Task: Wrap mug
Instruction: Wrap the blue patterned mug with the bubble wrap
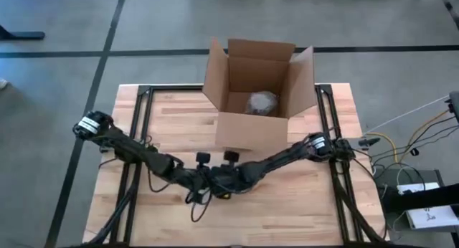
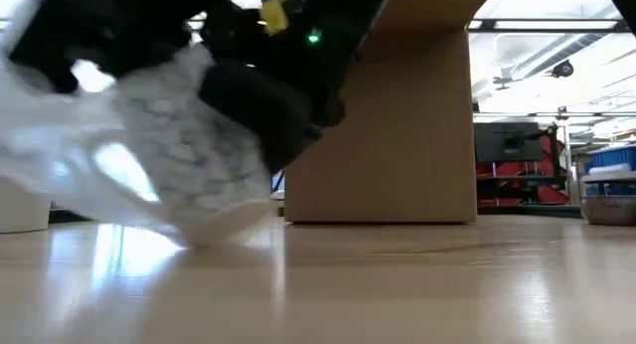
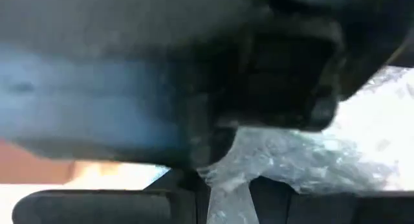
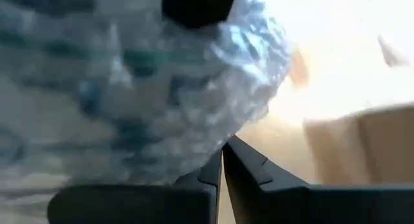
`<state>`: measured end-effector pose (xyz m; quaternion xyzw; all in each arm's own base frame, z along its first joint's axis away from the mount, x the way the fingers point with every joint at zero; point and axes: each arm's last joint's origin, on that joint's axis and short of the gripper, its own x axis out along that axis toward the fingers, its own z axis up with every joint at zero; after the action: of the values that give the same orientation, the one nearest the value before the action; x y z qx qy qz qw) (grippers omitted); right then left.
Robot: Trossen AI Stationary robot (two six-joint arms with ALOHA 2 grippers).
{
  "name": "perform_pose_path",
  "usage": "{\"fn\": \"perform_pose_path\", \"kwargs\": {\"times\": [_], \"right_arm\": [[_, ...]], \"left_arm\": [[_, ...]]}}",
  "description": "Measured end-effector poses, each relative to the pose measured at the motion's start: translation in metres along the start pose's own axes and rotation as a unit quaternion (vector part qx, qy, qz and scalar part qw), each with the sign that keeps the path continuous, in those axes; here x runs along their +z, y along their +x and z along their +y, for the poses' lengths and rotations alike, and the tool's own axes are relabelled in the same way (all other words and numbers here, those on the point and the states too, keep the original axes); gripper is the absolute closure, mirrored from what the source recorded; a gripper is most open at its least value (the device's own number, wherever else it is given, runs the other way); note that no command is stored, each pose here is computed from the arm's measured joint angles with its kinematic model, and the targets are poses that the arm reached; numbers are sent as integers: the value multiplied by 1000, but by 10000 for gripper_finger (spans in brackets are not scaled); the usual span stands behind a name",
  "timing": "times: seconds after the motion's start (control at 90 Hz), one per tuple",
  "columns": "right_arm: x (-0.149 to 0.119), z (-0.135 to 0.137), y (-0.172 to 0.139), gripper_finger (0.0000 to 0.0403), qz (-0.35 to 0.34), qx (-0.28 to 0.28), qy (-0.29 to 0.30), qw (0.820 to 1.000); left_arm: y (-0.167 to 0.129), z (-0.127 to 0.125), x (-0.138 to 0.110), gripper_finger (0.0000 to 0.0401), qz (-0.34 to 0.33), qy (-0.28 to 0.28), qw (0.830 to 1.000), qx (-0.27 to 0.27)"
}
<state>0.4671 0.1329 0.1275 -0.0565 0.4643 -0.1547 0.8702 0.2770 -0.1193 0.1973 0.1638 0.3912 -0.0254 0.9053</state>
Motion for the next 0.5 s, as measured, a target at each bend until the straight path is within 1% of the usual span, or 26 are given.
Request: {"fn": "perform_pose_path", "kwargs": {"times": [0.1,0.178,0.233,0.344,0.5], "right_arm": [[1,11,3,402,-58,22,28,998],[2,17,4,402,-101,35,49,993],[2,21,6,402,-137,41,66,988],[-2,21,11,402,-180,43,87,979],[-5,23,10,403,-185,29,77,979]], "left_arm": [[-11,-4,10,326,34,15,998,-59],[-18,-5,17,326,51,11,993,-110],[-22,-6,19,326,64,9,989,-131],[-27,-13,18,326,77,12,988,-131],[-29,-32,11,326,81,13,989,-121]]}}
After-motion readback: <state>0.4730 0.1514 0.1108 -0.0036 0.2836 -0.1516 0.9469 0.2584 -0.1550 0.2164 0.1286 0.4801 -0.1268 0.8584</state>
